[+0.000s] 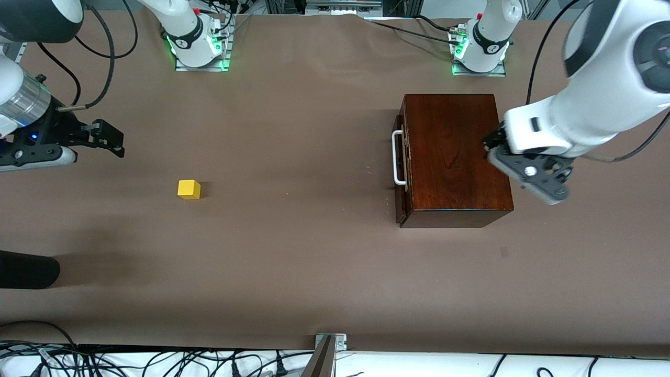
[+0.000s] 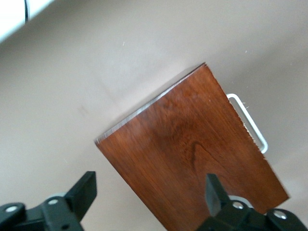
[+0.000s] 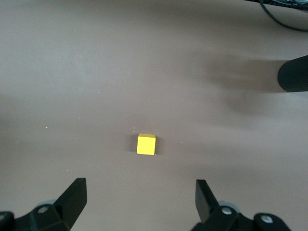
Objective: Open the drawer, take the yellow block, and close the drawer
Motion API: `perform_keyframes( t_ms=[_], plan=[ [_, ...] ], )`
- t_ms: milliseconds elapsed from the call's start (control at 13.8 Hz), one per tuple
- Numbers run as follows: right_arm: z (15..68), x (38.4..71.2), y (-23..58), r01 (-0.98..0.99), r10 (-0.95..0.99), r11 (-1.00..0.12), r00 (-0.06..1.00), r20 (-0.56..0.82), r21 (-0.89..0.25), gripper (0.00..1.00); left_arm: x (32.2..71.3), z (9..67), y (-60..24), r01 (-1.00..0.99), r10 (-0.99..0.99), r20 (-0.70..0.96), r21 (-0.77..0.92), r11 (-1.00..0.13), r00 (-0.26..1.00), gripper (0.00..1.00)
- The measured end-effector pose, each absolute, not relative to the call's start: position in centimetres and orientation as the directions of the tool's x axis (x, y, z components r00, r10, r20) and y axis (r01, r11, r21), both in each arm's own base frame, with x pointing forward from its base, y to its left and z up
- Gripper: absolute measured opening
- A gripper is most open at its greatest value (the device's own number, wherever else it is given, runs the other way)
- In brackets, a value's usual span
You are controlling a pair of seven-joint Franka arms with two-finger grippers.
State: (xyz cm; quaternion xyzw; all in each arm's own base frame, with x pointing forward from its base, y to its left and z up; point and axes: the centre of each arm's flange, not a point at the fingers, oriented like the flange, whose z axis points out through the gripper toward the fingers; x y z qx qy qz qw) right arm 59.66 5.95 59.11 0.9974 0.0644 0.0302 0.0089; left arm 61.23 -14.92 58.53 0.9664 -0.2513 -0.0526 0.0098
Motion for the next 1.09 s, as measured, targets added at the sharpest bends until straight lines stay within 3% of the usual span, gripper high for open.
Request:
perform_keyframes(
  t_ms=[217,506,1085],
  plan=[
    [58.9,59.8,6.0,0.128,0.129,-0.992,0.990,0.055,0.022,1.00,58.2,58.6,-11.1,-0.230,-0.233,-0.081,0.042,-0.972,0.969,1.00],
    [58.7,59.9,5.9,0.127,0.128,-0.992,0.990,0.051,0.022,1.00,55.4,57.8,-5.8,0.035,0.034,-0.026,0.019,-0.999,0.999,1.00],
    [58.8,59.9,5.9,0.127,0.128,-0.992,0.990,0.054,0.022,1.00,54.2,56.6,-4.4,0.062,0.062,-0.040,0.013,-0.998,0.997,1.00]
  ],
)
